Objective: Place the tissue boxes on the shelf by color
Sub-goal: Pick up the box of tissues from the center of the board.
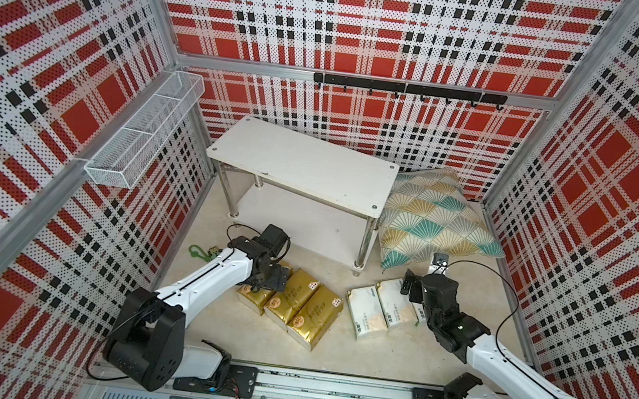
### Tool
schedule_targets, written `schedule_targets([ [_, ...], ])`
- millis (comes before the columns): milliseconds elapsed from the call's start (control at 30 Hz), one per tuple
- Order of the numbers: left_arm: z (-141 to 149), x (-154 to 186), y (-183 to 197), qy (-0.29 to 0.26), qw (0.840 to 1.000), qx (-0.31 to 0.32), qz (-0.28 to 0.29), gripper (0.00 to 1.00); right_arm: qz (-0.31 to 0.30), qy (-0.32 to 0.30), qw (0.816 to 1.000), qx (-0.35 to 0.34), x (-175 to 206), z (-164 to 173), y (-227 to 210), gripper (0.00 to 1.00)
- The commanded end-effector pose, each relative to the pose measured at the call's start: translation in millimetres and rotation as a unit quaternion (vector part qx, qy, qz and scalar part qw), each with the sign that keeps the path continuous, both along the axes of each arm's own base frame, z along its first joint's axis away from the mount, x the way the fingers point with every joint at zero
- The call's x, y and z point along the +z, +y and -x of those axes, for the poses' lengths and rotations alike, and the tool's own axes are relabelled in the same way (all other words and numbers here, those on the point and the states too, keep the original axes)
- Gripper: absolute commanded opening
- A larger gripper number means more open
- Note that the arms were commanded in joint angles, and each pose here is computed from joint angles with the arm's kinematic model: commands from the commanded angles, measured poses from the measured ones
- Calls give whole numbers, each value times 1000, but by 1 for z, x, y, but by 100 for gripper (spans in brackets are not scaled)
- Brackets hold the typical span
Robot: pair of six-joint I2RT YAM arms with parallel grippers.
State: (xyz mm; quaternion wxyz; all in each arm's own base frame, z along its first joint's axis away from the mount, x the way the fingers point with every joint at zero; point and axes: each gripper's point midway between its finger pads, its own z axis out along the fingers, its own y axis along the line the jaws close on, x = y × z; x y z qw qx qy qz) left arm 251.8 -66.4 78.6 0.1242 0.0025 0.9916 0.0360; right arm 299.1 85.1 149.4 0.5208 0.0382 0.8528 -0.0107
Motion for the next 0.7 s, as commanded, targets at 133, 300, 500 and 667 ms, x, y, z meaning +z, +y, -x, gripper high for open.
schedule_targets([
  [133, -3, 2, -6, -2, 1000, -23, 15, 99, -3, -10, 1000, -8, 9, -2, 2, 100],
  [300, -4, 0, -9, 0, 999, -29, 17, 99, -2, -10, 1000, -7, 10, -1, 2, 100],
  [500, -3, -15, -14, 23, 999, -46, 0, 99, -1, -12, 1000, -5, 13, -2, 4, 100],
  [667, -9, -20, -12, 20, 999, -39, -3, 99, 0, -12, 1000, -5, 14, -2, 4, 100],
])
